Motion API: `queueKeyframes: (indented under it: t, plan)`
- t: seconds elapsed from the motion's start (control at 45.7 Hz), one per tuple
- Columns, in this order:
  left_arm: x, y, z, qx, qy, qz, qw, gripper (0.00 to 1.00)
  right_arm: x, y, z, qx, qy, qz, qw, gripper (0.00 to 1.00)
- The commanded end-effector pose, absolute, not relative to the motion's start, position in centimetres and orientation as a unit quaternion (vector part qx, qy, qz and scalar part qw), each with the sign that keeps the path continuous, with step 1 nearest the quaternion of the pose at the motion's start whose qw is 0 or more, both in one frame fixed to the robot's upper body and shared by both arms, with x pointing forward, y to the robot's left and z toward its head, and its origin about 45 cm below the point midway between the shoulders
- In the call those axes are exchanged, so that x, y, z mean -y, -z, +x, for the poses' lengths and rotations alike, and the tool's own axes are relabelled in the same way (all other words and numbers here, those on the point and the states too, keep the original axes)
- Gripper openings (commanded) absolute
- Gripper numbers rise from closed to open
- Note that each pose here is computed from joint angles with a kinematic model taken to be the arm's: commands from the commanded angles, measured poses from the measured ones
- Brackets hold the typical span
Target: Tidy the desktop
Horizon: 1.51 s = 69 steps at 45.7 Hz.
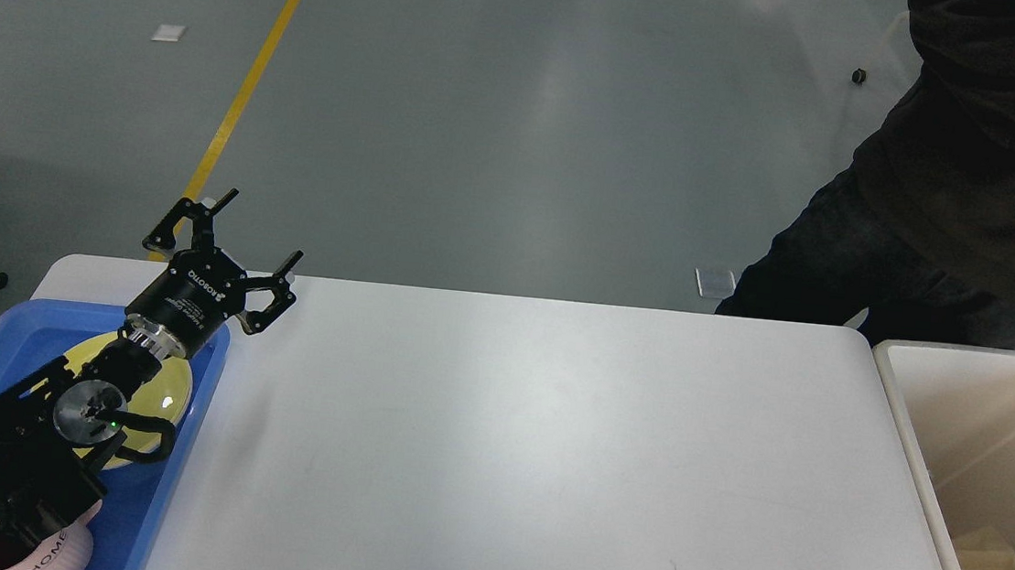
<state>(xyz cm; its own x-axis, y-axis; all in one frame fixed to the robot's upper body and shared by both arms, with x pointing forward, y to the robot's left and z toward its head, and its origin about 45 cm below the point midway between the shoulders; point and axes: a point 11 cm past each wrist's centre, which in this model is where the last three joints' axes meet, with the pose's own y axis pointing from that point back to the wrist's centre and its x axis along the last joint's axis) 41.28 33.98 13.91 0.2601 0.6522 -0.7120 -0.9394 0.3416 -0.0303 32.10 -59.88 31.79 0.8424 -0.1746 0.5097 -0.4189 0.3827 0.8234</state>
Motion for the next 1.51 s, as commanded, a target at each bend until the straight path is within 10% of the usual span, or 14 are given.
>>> queueKeyframes:
  t: [0.0,0.263,0.372,0.438,0.897,1.488]
  plan:
    - [-34.0,-13.9,41.3,-0.308,-0.524,-0.233,0.759,1.0,61.7,-24.4,29.9,0.294,-0.064,0.541,0.785,0.0]
    - [-34.0,-13.9,41.3,-0.308,-0.524,-0.233,0.759,1.0,62.3,-11.8,26.6,0.363,-0.081,0.503,0.781,0.04]
    - [-34.0,-13.9,41.3,-0.308,-0.524,-0.233,0.759,1.0,61.0,-9.6,26.7,0.391,-0.081,0.505,0.765,0.42]
    - [-34.0,-13.9,41.3,-0.308,-0.524,-0.233,0.759,1.0,60.2,-9.0,27.0,0.396,-0.079,0.512,0.758,1.0]
    - [-34.0,-13.9,41.3,-0.308,-0.524,-0.233,0.759,1.0,57.9,-10.3,31.1,0.476,-0.079,0.533,0.695,1.0]
    - [-34.0,-13.9,41.3,-0.308,-0.524,-0.233,0.759,1.0,40.0,-23.2,45.6,0.686,0.066,0.717,0.104,1.0]
